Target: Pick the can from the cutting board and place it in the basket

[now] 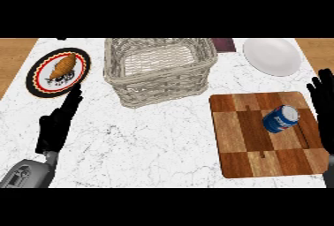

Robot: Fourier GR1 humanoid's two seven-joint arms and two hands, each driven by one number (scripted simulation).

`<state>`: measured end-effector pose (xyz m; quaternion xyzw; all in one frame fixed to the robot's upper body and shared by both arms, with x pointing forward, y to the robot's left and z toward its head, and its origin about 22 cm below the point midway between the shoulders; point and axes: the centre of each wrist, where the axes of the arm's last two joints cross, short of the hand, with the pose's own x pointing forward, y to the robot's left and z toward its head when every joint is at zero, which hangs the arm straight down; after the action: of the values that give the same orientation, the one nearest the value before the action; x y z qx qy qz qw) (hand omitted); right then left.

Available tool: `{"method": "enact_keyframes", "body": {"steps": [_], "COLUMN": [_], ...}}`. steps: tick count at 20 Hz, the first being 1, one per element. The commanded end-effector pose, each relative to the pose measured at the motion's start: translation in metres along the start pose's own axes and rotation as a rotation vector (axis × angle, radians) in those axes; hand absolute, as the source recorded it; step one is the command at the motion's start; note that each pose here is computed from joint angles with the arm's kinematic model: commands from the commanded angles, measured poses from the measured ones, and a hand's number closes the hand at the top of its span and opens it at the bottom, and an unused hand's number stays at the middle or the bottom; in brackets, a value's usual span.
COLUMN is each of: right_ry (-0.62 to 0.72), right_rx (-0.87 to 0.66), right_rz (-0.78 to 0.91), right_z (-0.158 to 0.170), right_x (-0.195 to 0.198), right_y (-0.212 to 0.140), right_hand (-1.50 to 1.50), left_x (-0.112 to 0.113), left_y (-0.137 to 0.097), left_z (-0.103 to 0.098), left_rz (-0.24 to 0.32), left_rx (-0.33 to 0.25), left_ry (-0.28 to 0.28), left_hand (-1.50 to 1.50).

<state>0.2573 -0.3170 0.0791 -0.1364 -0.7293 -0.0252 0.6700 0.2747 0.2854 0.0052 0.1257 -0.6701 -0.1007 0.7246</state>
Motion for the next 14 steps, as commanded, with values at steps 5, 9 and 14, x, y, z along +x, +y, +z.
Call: {"method": "enact_keyframes", "body": {"steps": [5, 9, 14], "right_ry": [-0.795, -0.911, -1.007], "right_rx": [-0.186, -0.213, -0.714], "right_rz": [0.261, 0.66, 0.806], "right_z": [-0.003, -0.014, -0.018], "right_x": [0.062, 0.056, 0.051], "right_y": [0.036, 0.007, -0.025], "right_hand": [1.5, -1.5, -1.5], "left_x": [-0.029, -0.037, -0.045], "left_y": [0.029, 0.024, 0.031], "left_z": [0.009, 0.017, 0.022], "left_rz": [-0.184, -0.19, -0.193], "left_rx": [0.06, 0.03, 0.068], "left_ry": [0.173, 0.222, 0.268], "left_hand": [0.0, 0.0, 0.0]}}
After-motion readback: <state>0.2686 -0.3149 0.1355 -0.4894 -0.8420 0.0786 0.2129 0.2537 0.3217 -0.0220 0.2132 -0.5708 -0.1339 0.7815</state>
